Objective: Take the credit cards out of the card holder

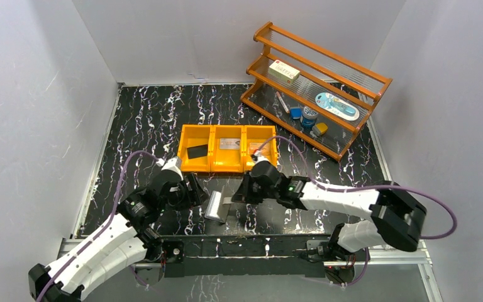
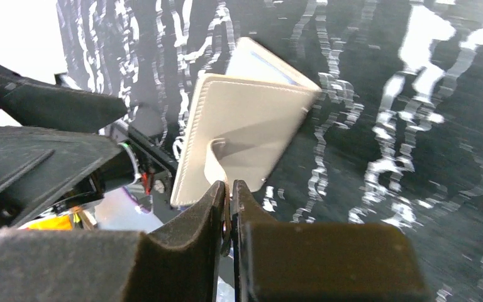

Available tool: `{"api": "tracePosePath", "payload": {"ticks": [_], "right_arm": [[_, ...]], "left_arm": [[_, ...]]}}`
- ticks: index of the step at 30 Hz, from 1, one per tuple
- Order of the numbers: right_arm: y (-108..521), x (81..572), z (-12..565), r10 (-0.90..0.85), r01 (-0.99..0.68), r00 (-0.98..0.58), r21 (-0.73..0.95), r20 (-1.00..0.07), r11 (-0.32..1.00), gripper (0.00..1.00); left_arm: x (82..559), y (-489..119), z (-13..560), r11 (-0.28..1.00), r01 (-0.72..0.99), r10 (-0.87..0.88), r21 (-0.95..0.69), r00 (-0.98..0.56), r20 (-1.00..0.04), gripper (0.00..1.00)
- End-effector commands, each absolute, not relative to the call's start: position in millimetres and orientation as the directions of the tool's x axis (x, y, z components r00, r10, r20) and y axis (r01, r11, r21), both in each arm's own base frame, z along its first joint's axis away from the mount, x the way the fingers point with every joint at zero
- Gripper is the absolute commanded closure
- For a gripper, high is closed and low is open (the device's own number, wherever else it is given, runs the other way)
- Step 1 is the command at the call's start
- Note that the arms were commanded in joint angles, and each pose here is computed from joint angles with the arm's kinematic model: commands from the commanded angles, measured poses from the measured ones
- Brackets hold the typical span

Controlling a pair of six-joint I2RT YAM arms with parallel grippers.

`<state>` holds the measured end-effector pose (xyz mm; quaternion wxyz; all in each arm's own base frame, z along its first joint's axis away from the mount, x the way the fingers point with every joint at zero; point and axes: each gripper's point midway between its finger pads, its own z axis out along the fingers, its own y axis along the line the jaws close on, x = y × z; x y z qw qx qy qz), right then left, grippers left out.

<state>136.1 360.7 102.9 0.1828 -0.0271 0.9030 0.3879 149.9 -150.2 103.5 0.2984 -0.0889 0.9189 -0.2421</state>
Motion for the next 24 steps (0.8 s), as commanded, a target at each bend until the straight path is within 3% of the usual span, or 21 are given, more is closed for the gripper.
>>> {"api": "tracePosePath", "payload": {"ticks": [1, 12, 24], "right_arm": [[316, 150, 92, 0.202, -0.095, -0.918, 0.686, -0.340, 0.722, 0.82], [263, 146, 34, 0.264, 0.069, -0.932, 0.591, -0.250, 0.804, 0.79], [275, 154, 51, 0.269, 0.033, -0.923, 0.639, -0.276, 0.768, 0.78]], "left_arm": [[150, -180, 105, 0.823, 0.079, -0.242, -0.562, -0.847, -0.473, 0.35], [151, -230, 103, 0.730, 0.228, -0.089, -0.644, -0.903, -0.420, 0.36], [156, -234, 103, 0.739, 0.232, -0.075, -0.633, -0.905, -0.420, 0.37]]}}
